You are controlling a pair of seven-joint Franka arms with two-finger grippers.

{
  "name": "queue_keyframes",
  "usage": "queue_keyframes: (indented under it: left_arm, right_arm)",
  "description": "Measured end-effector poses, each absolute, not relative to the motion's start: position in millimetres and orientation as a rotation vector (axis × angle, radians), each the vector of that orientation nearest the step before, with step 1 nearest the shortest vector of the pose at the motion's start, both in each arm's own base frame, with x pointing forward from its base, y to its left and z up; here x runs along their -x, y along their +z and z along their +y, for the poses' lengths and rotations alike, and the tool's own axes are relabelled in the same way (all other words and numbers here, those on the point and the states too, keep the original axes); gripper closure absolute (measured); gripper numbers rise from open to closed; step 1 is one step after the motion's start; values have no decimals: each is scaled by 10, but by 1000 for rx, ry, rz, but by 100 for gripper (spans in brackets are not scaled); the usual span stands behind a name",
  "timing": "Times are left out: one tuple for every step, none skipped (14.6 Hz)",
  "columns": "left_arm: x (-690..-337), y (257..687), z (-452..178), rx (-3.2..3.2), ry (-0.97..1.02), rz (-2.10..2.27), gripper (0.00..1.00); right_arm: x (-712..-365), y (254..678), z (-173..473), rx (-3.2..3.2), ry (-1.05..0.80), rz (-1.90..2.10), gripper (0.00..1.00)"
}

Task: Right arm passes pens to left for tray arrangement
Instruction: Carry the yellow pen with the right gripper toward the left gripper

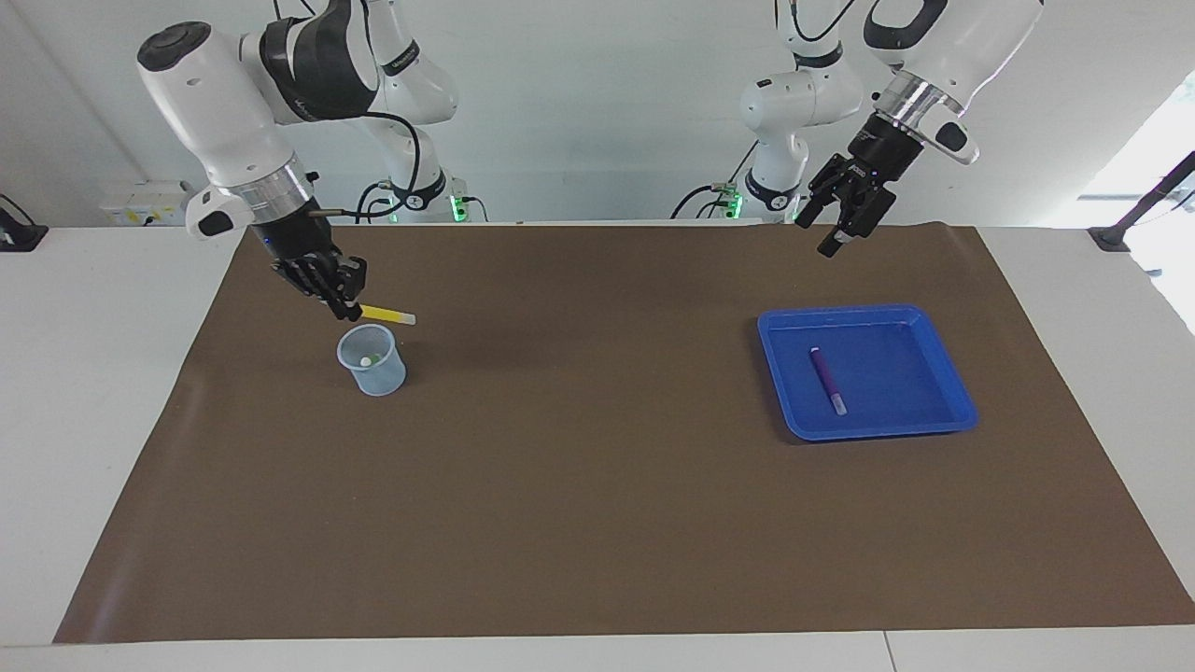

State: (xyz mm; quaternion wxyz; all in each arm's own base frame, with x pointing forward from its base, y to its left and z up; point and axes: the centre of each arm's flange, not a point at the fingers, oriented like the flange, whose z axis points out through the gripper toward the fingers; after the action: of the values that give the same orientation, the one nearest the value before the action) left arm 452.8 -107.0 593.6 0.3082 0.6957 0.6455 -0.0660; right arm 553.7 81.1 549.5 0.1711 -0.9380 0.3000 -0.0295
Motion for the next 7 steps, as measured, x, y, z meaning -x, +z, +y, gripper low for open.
queue_keyframes:
  left_arm:
    - [-4537,5939,-1098,-1829,-182,1719,0]
    - [-4545,5934,-1137,-1819,-191,1733,0]
    - [-4551,5936,-1171,-1806,-198,1748,0]
    - [-4558,5950,-1207,-1792,-202,1761,0]
    - [-4561,5961,-1262,-1784,-207,1771,0]
    - [-4561,5977,-1336,-1777,-213,1780,0]
    - [-4555,5994,-1424,-1779,-210,1793,0]
  right_arm:
    - [-5550,5507,1025,2614,-64,915,82]
    - [-5567,5516,1274,2551,-39,988,82]
    - [-5587,5531,1492,2489,-13,1053,82]
    - [-5612,5556,1685,2425,16,1114,82]
    - [-5638,5592,1860,2365,47,1163,82]
    - [-5660,5633,2020,2311,74,1203,82]
    - [-5676,5671,2177,2260,100,1239,82]
